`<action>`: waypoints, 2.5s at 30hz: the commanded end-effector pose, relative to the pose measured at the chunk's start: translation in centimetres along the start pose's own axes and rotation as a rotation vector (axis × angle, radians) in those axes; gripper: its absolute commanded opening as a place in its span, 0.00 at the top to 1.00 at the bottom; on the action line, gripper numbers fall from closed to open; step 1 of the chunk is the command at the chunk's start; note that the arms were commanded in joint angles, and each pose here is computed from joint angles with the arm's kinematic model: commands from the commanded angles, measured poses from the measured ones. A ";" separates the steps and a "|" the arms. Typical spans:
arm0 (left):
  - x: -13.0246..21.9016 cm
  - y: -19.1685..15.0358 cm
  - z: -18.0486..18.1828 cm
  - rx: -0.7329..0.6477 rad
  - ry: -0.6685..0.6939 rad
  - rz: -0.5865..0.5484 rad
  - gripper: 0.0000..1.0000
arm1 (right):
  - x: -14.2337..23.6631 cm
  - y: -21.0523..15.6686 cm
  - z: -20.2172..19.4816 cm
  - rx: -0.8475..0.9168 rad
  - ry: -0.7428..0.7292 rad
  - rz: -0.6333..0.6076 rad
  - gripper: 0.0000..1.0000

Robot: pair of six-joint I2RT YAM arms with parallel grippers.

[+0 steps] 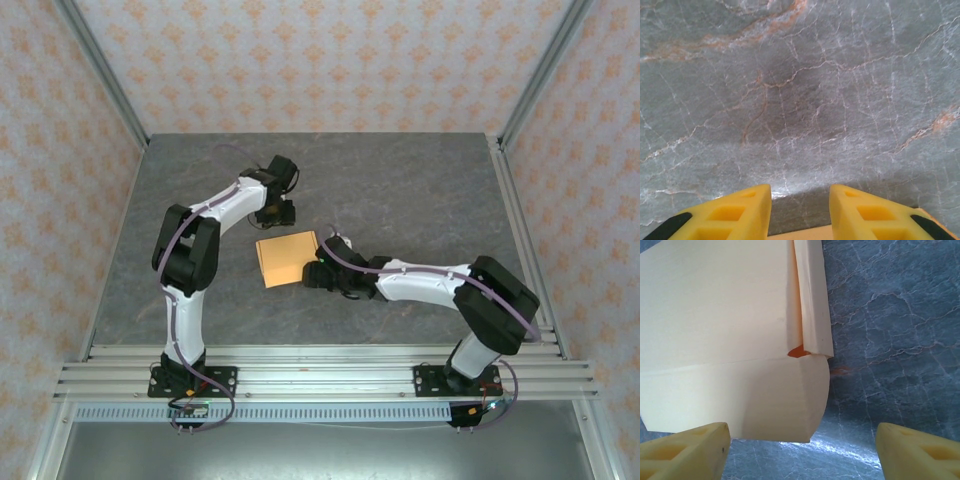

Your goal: Fold the paper box

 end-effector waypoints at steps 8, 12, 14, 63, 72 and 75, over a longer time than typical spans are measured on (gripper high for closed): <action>-1.1 0.0 0.3 0.019 0.012 0.054 0.68 | -1.0 0.4 0.2 -0.004 -0.020 0.001 0.24; -1.4 -0.1 0.2 0.017 0.010 0.063 0.70 | -1.2 0.5 0.1 -0.002 -0.025 -0.004 0.24; -1.6 -0.1 0.2 0.017 0.005 0.068 0.70 | -1.4 0.5 0.2 -0.001 -0.029 -0.003 0.24; -6.1 -1.9 -0.1 0.013 -0.037 0.190 0.93 | -3.6 1.7 1.1 0.054 -0.051 -0.017 0.24; -6.5 -2.2 -0.1 0.016 -0.039 0.202 0.97 | -4.5 1.7 1.4 0.057 -0.045 -0.007 0.25; -6.6 -2.3 -0.1 0.017 -0.041 0.204 0.97 | -4.6 1.8 1.4 0.058 -0.043 -0.010 0.25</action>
Point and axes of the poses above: each hand's point on the last joint's axis, 136 mm out from that joint toward the fingers, its own x axis back along the fingers, its own z axis along the line the jaws close on, y = z × x, the point moved 9 cm from there along x, back along the fingers, and after that the axes turned 8 degrees about -x, right-handed, at the moved point
